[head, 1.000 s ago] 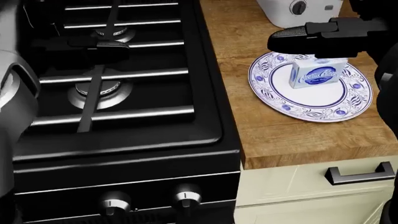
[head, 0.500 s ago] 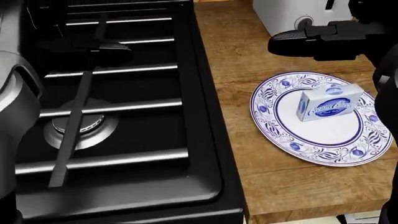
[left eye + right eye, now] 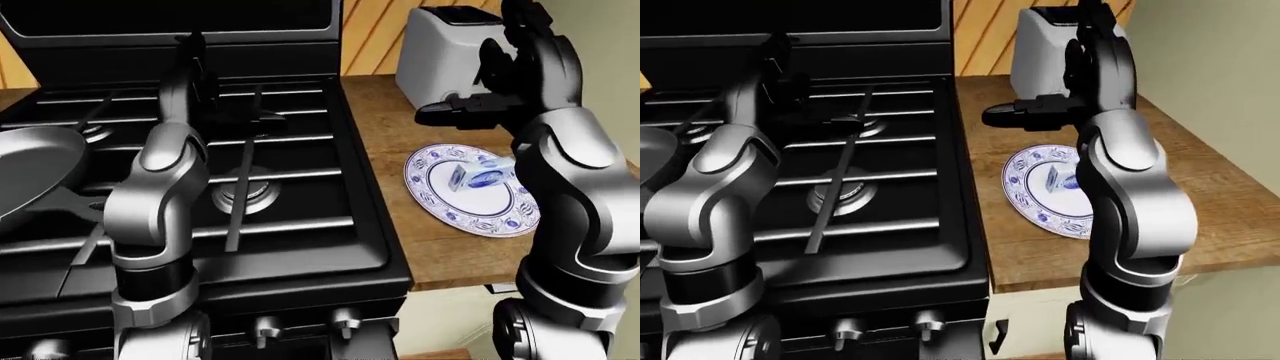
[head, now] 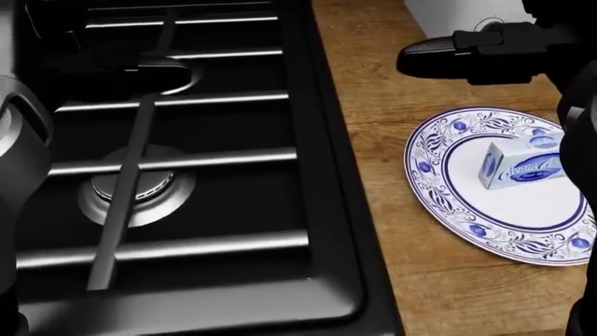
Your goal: Pick the cream cheese stick from the plate and place it in the pan.
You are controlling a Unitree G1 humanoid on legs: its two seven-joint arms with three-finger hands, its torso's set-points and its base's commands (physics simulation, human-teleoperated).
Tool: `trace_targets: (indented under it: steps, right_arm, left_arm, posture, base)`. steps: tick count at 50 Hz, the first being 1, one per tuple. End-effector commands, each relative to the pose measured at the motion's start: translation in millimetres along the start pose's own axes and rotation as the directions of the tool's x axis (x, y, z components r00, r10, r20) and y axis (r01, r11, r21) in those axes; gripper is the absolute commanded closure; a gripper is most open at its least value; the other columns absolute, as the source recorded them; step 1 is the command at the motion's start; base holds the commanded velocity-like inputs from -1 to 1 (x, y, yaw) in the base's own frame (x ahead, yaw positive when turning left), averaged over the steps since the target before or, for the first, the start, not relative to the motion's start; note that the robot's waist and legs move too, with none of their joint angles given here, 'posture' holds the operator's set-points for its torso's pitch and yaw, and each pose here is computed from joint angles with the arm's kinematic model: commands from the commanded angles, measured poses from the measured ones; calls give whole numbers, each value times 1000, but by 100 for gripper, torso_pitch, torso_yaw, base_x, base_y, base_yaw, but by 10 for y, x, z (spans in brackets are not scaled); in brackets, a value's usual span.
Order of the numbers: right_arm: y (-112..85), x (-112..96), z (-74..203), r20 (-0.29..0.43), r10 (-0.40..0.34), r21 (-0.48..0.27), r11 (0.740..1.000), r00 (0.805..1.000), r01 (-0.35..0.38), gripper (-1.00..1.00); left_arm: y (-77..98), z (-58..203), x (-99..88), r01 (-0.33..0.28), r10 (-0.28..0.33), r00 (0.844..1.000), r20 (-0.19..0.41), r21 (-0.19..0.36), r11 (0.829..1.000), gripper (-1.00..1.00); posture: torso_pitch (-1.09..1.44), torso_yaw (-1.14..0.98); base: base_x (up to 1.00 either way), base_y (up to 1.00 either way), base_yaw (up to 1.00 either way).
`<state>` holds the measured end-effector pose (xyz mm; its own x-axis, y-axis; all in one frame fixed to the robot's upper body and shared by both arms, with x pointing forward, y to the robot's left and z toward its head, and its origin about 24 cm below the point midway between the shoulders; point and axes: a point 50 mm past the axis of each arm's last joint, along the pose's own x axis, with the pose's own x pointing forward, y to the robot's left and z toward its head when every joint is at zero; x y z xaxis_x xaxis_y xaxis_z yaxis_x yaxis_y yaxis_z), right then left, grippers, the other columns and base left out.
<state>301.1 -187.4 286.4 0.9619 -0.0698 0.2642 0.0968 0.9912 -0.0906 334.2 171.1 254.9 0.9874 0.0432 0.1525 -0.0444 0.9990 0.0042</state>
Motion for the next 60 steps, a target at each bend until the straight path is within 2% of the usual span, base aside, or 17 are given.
trace_targets:
  steps: [1,15,21,22,28,29,33,38,41,42,43,44,50,51,53,55,60]
  right_arm:
    - [-25,-13,157,79,-12,-1,1000,997,12,-100]
    - [-120,-11,203,84,-40,-14,999,996,42,-100]
    - [-141,-28,256,72,-26,-61,998,997,31,-100]
    - [-164,-30,256,68,-30,-32,999,997,32,-100]
    - [-300,111,382,24,-3,-137,990,1000,6,-100]
    - [-341,129,402,17,4,-195,981,1000,0,-100]
    - [-435,184,468,-24,26,-314,949,999,-32,-100]
    - [-517,170,566,-56,36,-376,925,998,-54,-100]
    - [-570,137,594,-95,65,-498,861,993,-104,-100]
    - [-598,102,627,-99,67,-565,818,993,-111,-100]
    - [-624,92,675,-97,68,-598,793,993,-113,-100]
    - [-628,91,708,-102,74,-610,783,992,-121,-100]
    - [-626,85,716,-167,114,-714,671,979,-200,-100]
    - [-631,72,721,-177,119,-720,662,977,-211,-100]
    - [-639,37,702,-220,128,-750,612,967,-252,-100]
    - [-648,10,673,-242,128,-768,580,962,-271,-100]
    - [-651,-17,673,-277,131,-791,532,952,-303,-100]
  left_arm:
    - [5,199,-20,-1,1,995,96,-2,1000,-100]
    - [-5,197,-14,2,-2,996,94,-1,1000,-100]
    - [-11,190,-21,4,-4,996,91,-7,1000,-100]
    - [-7,187,-20,2,-1,996,90,-7,1000,-100]
    - [-5,188,-14,2,-1,996,89,-8,1000,-100]
    - [-1,191,-13,1,0,996,90,-10,1000,-100]
    - [-2,206,-23,0,1,996,94,-8,1000,-100]
    - [13,224,-22,-4,5,995,96,-10,1000,-100]
    - [11,236,-25,-4,5,995,98,-10,1000,-100]
    - [10,231,-23,-2,3,995,99,-10,1000,-100]
    - [9,223,-22,-2,3,995,98,-10,1000,-100]
    - [9,220,-21,-2,3,995,98,-9,1000,-100]
    - [45,225,-6,-12,14,995,97,-14,1000,-100]
    - [47,230,-7,-14,15,995,98,-14,1000,-100]
    - [42,225,-5,-13,14,995,96,-13,1000,-100]
    - [37,213,-1,-12,13,995,94,-12,1000,-100]
    - [42,218,-3,-13,14,995,94,-13,1000,-100]
  posture:
    - [0,0]
    - [0,0]
    - [0,0]
    - [0,0]
    - [0,0]
    - [0,0]
    - [0,0]
    - [0,0]
    - [0,0]
    - [0,0]
    - [0,0]
    - [0,0]
    - [0,0]
    - [0,0]
    - [0,0]
    - [0,0]
    - [0,0]
  base:
    - [0,0,0]
    - [0,0,0]
    - [0,0,0]
    - [0,0,0]
    - [0,0,0]
    - [0,0,0]
    - [0,0,0]
    - [0,0,0]
    - [0,0,0]
    - [0,0,0]
    - [0,0,0]
    - [0,0,0]
    - [0,0,0]
    - [0,0,0]
    - [0,0,0]
    - [0,0,0]
    - [0,0,0]
